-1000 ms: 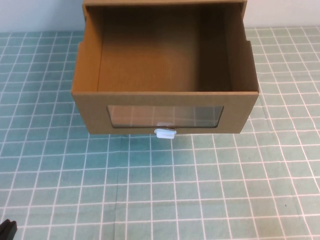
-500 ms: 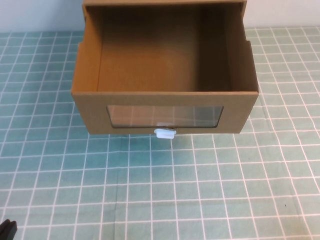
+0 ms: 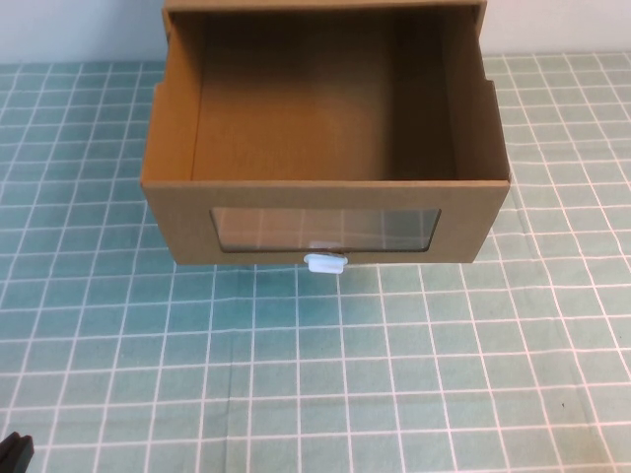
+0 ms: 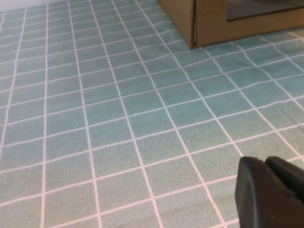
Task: Open the shoe box
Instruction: 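Pull the top drawer of the cardboard box fully open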
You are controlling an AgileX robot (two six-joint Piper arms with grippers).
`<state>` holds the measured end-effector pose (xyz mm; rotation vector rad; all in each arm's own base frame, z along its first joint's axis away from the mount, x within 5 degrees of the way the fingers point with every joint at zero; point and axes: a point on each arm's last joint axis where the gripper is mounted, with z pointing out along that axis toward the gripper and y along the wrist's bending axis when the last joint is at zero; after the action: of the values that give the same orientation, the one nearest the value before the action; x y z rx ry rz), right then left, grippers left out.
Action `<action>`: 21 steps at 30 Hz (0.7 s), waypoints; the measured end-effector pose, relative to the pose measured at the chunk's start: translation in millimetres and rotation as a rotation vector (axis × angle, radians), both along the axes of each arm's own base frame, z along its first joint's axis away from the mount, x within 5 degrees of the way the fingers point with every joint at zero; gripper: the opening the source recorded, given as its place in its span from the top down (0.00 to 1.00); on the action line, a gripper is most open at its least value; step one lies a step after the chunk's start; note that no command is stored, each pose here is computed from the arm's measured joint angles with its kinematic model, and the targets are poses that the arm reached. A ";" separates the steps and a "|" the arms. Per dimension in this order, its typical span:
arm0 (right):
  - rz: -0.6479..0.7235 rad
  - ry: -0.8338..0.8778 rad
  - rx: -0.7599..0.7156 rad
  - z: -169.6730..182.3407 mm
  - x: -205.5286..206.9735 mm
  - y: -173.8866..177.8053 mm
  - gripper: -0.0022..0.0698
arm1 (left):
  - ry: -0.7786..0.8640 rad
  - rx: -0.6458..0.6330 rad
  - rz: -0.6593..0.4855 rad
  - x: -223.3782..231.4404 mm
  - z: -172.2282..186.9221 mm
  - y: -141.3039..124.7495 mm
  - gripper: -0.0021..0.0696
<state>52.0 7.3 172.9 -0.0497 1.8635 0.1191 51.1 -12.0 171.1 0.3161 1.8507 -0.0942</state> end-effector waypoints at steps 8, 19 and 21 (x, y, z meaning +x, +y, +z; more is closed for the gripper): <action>-0.018 0.003 0.017 -0.1 0.1 -1.1 0.99 | 0.000 0.000 0.000 0.0 0.0 0.0 0.98; -0.028 0.006 0.041 -0.1 0.1 -1.4 0.99 | 0.000 0.000 0.000 0.0 0.0 0.0 0.98; -0.030 0.004 0.025 -0.2 0.2 -1.9 0.99 | 0.000 0.000 0.000 0.0 0.0 0.0 0.98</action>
<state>52.1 5.4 172.7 -0.0045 1.8660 0.1218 51.1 -12.0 171.1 0.3161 1.8507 -0.0942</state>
